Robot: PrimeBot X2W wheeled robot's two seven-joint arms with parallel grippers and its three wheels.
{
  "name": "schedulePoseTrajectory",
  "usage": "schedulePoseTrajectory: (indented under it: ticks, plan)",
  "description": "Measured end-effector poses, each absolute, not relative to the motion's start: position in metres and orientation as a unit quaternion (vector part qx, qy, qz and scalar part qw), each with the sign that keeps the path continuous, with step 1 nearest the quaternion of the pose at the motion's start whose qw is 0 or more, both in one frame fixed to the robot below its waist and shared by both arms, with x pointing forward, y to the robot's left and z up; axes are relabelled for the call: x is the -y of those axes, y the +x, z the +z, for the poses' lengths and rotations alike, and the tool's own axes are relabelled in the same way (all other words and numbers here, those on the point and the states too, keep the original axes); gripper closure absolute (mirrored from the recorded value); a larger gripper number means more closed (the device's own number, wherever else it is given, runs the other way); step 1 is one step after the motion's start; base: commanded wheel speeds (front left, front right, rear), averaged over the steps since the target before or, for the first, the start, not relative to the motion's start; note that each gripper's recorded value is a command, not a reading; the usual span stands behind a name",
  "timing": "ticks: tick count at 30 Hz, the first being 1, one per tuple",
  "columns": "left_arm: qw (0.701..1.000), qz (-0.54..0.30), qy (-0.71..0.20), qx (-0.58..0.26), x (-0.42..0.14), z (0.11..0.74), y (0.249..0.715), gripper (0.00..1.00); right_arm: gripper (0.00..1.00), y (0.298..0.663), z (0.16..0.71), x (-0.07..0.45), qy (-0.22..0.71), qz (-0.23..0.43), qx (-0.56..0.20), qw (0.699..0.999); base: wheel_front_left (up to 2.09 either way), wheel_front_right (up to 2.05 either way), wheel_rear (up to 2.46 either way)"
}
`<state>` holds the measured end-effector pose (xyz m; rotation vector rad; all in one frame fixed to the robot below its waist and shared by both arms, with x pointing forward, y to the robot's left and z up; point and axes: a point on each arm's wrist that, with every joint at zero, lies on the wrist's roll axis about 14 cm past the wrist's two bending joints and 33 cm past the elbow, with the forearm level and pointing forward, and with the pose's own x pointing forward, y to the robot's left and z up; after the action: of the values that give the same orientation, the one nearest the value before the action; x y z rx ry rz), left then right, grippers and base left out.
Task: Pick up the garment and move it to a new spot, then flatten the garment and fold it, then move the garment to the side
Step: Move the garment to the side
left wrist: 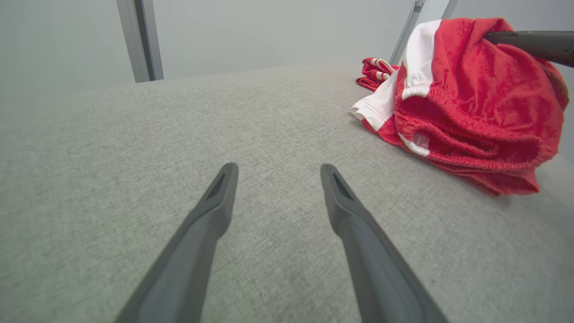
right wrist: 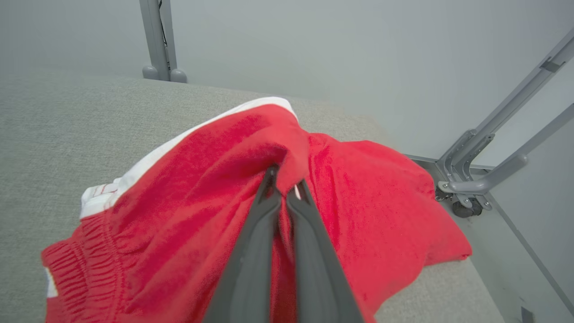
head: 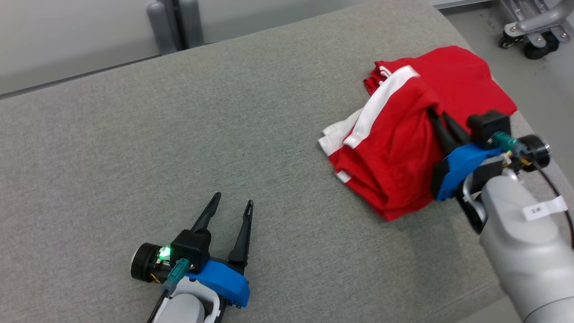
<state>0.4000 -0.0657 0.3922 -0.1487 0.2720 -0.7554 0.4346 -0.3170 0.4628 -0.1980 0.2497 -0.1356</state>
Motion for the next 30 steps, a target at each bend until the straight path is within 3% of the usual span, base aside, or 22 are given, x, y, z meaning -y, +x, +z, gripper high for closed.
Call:
schedulePoseTrajectory:
  ticks: [6,13,15,16,22,30]
  plan:
    - [0.924,-0.347,-0.072,-0.140,0.050,0.382,0.409,0.00,1.00,0.468,0.496,0.372,-0.113,-0.128,-0.102,0.980,0.00,0.00,0.00]
    - [0.933,-0.328,-0.068,-0.133,0.035,0.378,0.427,0.00,1.00,0.474,0.475,0.418,-0.143,-0.174,-0.165,0.960,0.00,0.00,0.00]
    - [0.935,-0.320,-0.069,-0.134,0.030,0.375,0.431,0.00,0.51,0.473,0.467,0.427,-0.154,-0.182,-0.187,0.953,0.00,0.00,0.00]
    - [0.936,-0.317,-0.070,-0.134,0.029,0.374,0.432,0.00,0.00,0.473,0.465,0.431,-0.155,-0.188,-0.189,0.951,0.00,0.00,0.00]
    - [0.941,-0.301,-0.070,-0.137,0.020,0.370,0.437,0.00,0.00,0.478,0.477,0.448,-0.168,-0.222,-0.164,0.946,0.00,0.00,0.00]
    - [0.954,-0.265,-0.059,-0.124,-0.003,0.378,0.448,0.00,0.00,0.507,0.494,0.386,-0.108,-0.196,-0.076,0.972,0.00,0.00,0.00]
